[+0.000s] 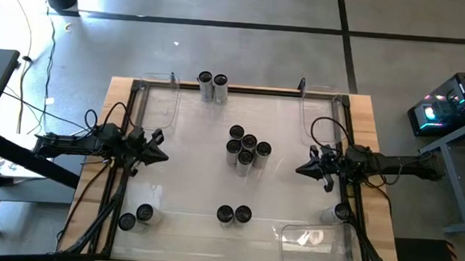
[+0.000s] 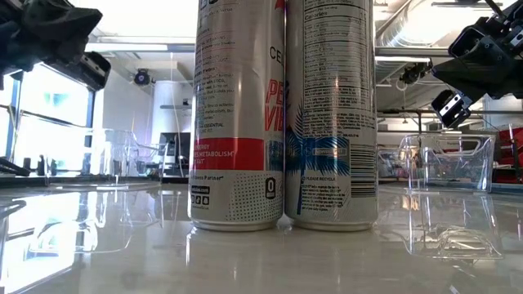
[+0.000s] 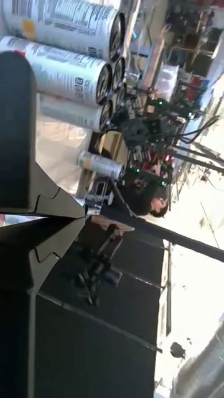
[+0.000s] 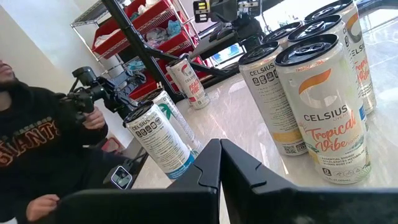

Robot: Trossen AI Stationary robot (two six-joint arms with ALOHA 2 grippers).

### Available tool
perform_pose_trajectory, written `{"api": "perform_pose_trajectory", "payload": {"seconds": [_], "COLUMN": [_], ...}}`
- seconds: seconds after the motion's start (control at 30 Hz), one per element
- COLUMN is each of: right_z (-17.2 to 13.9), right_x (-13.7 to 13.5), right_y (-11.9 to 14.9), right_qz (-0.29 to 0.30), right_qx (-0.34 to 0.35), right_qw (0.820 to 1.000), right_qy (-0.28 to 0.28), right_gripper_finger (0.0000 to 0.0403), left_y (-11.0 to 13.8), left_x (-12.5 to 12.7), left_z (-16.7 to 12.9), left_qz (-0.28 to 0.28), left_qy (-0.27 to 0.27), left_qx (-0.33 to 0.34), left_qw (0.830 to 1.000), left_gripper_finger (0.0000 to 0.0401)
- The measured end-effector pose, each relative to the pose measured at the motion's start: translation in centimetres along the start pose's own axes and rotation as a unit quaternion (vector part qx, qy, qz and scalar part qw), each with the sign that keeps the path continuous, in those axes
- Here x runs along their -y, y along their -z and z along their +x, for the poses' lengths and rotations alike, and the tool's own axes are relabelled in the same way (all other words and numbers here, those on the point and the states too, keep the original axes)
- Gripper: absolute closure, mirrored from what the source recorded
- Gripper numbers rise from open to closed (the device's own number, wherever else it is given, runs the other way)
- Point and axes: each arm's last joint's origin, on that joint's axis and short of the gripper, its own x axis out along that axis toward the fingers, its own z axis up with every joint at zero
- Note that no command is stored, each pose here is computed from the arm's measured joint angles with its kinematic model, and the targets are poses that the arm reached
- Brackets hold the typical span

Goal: Sort soda cans
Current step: Put the yellow soda can into the top right transparent bin

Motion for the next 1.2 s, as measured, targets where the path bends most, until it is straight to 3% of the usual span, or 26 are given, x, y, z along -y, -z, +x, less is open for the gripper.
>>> {"api": "perform_pose_trajectory", "payload": {"seconds": [0.07, 0.2, 0.3, 0.57, 0.73, 0.9, 0.97, 1.1, 1.2], "right_z": [0.0, 0.0, 0.0, 0.0, 0.0, 0.0, 0.0, -0.2, -0.6], "right_x": [0.0, 0.0, 0.0, 0.0, 0.0, 0.0, -0.1, -0.6, -0.9], "right_y": [0.0, 0.0, 0.0, 0.0, 0.0, -0.1, -0.5, -1.6, -3.0], "right_qz": [0.0, 0.0, 0.0, 0.0, -0.008, -0.145, -0.169, -0.1, -0.045], "right_qx": [0.0, 0.0, 0.0, 0.0, 0.0, 0.006, 0.032, 0.1, 0.19], "right_qw": [1.0, 1.0, 1.0, 1.0, 1.0, 0.989, 0.985, 0.99, 0.98], "right_qy": [0.0, 0.0, 0.0, 0.0, 0.0, 0.007, 0.016, 0.003, 0.029], "right_gripper_finger": [0.0402, 0.0402, 0.0402, 0.0402, 0.0402, 0.0402, 0.0402, 0.0402, 0.0402], "left_y": [-0.1, -1.2, -1.7, -0.7, 0.4, 1.2, 1.3, 1.2, 1.0], "left_x": [0.1, 1.4, 2.1, 1.8, 1.6, 1.5, 1.4, 1.4, 1.4], "left_z": [0.0, 0.0, -0.1, 0.4, 1.1, 1.7, 1.9, 2.2, 2.3], "left_qz": [-0.005, 0.054, 0.092, 0.131, 0.135, 0.121, 0.112, 0.109, 0.109], "left_qy": [0.007, 0.08, 0.1, -0.023, -0.057, -0.083, -0.098, -0.112, -0.125], "left_qx": [0.004, 0.06, 0.097, 0.075, 0.025, -0.006, -0.007, 0.003, 0.014], "left_qw": [1.0, 0.994, 0.986, 0.988, 0.989, 0.989, 0.989, 0.988, 0.986], "left_gripper_finger": [0.04, 0.04, 0.04, 0.04, 0.04, 0.04, 0.04, 0.04, 0.0401]}}
